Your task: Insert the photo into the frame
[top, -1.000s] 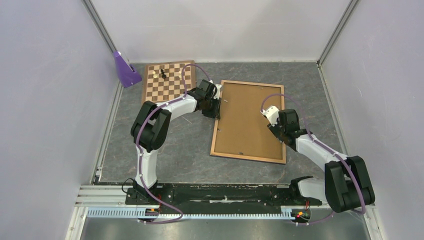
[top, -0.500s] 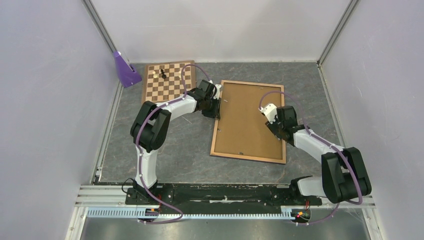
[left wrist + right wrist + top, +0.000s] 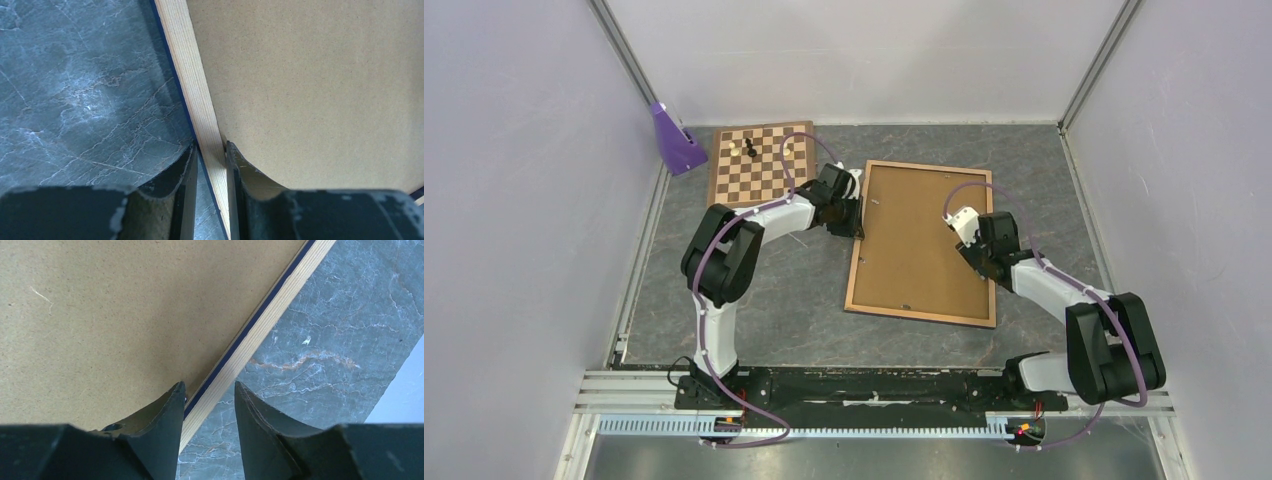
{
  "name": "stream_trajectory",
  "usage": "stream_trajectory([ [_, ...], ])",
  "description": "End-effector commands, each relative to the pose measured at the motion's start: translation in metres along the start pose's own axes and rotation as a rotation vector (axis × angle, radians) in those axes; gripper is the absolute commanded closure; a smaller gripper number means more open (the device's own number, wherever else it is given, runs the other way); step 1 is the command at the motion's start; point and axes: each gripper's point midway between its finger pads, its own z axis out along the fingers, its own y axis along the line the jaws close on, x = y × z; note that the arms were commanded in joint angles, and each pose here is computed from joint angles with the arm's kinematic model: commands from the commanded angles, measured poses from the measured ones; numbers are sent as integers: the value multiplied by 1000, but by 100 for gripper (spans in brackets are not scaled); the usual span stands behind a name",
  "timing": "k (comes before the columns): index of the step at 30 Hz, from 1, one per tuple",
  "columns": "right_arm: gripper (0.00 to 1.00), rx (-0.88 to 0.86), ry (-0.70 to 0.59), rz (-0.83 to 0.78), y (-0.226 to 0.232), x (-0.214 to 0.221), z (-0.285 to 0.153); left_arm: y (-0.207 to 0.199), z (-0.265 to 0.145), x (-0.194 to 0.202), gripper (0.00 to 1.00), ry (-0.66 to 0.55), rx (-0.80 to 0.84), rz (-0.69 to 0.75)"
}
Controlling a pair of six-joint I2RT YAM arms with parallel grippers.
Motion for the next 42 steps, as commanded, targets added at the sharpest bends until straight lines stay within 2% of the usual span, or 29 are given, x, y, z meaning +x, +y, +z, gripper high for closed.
stream_trajectory([
  [1,56,12,18,-9,-2,9,-6,13,4,2,98,-30,-62,-41],
  [18,58,-129,72,-47,22,22,-9,31,6,0,98,-70,-113,-103],
  [34,55,-60,-93,21,-4,-30,-11,25,8,4,98,-55,-73,-107],
  [42,56,-43,-74,7,-7,-30,0,23,8,4,98,-55,-65,-106],
])
